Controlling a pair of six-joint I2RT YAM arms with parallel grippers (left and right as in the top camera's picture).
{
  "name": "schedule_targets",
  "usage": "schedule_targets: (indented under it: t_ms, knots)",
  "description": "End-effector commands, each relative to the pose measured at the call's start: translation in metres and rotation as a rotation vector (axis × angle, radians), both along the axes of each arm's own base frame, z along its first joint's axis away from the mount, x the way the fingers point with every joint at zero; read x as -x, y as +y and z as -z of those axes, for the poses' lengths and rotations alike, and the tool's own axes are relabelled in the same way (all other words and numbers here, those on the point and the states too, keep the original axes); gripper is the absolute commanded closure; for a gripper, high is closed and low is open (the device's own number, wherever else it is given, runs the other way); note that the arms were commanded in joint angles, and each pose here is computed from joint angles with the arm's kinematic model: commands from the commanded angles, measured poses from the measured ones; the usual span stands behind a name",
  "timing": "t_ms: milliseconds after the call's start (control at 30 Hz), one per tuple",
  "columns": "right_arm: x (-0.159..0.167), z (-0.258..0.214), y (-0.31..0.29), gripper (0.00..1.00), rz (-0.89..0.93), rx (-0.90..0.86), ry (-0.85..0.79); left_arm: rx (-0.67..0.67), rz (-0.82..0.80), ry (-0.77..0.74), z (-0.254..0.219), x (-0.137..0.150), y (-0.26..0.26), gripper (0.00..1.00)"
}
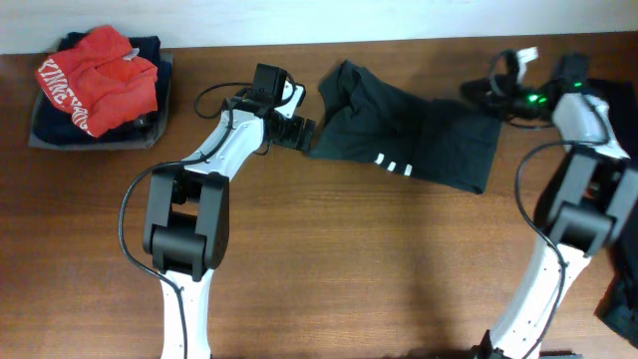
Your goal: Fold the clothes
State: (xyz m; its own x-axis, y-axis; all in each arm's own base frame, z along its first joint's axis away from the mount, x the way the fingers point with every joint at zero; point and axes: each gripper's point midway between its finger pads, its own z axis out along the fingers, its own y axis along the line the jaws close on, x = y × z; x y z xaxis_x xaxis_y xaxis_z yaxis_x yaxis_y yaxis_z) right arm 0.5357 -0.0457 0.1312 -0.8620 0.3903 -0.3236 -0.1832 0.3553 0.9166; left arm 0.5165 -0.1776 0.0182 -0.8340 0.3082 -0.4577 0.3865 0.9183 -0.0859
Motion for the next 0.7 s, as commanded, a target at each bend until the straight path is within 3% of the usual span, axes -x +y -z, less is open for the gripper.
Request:
schedule_targets:
  t_ms: [0, 167, 567, 667]
  knots:
    - [0.008, -0.047, -0.017, 0.75, 0.037, 0.022, -0.049, 0.031, -0.006, -0.029, -0.020, -0.004, -0.002, 0.01]
    - [0.023, 0.004, -0.031, 0.75, 0.087, 0.170, 0.136, 0.031, -0.007, -0.029, -0.020, -0.004, -0.002, 0.01]
    - [0.037, 0.080, -0.012, 0.71, -0.030, 0.095, 0.161, 0.084, 0.016, -0.012, -0.022, 0.000, -0.011, 0.01]
    - [0.036, 0.090, -0.007, 0.65, -0.049, 0.023, 0.124, 0.084, 0.016, -0.012, -0.022, 0.000, -0.011, 0.01]
